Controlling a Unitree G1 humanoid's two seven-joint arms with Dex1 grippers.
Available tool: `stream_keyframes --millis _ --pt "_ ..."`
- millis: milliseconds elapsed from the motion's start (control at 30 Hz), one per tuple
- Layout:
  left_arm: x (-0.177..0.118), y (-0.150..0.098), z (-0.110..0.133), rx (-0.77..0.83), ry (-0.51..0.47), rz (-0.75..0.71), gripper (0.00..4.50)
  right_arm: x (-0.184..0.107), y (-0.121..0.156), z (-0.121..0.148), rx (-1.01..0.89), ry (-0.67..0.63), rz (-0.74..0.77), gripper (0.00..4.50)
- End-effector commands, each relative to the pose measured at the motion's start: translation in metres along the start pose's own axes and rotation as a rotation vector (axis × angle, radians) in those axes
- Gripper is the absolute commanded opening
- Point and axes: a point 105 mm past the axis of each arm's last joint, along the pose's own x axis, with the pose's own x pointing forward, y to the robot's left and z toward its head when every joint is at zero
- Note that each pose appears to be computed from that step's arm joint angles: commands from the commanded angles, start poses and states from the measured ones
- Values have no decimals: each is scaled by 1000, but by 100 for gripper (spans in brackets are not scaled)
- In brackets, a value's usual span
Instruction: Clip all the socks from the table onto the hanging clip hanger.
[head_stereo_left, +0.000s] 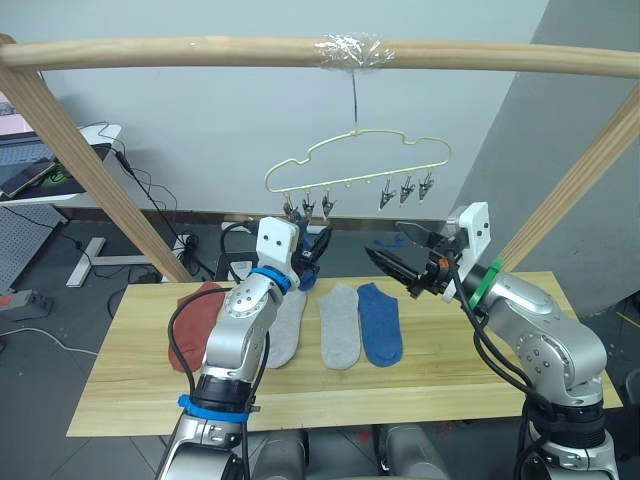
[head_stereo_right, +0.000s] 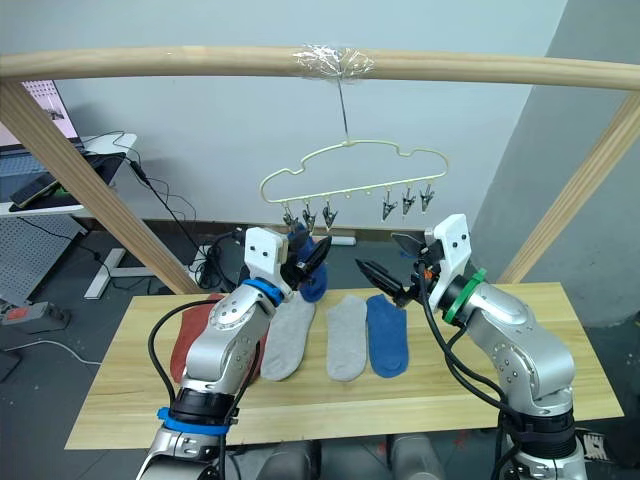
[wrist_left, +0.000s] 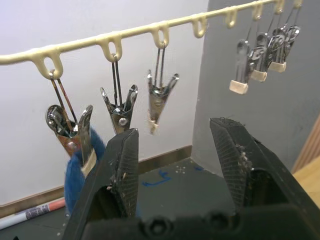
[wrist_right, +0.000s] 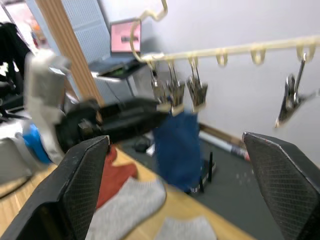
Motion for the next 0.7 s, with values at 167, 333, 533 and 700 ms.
stream_keyframes --millis 167,333,533,700 --pt "12 11 11 51 -66 51 247 3 1 20 -56 -61 -8 450" --pt "13 14 12 58 -77 67 247 4 1 24 -53 -73 -15 450" --pt "22 19 15 62 -94 83 247 3 1 23 -67 -69 -14 450" --pt "30 20 20 67 -114 85 247 2 3 24 -73 -73 -7 450"
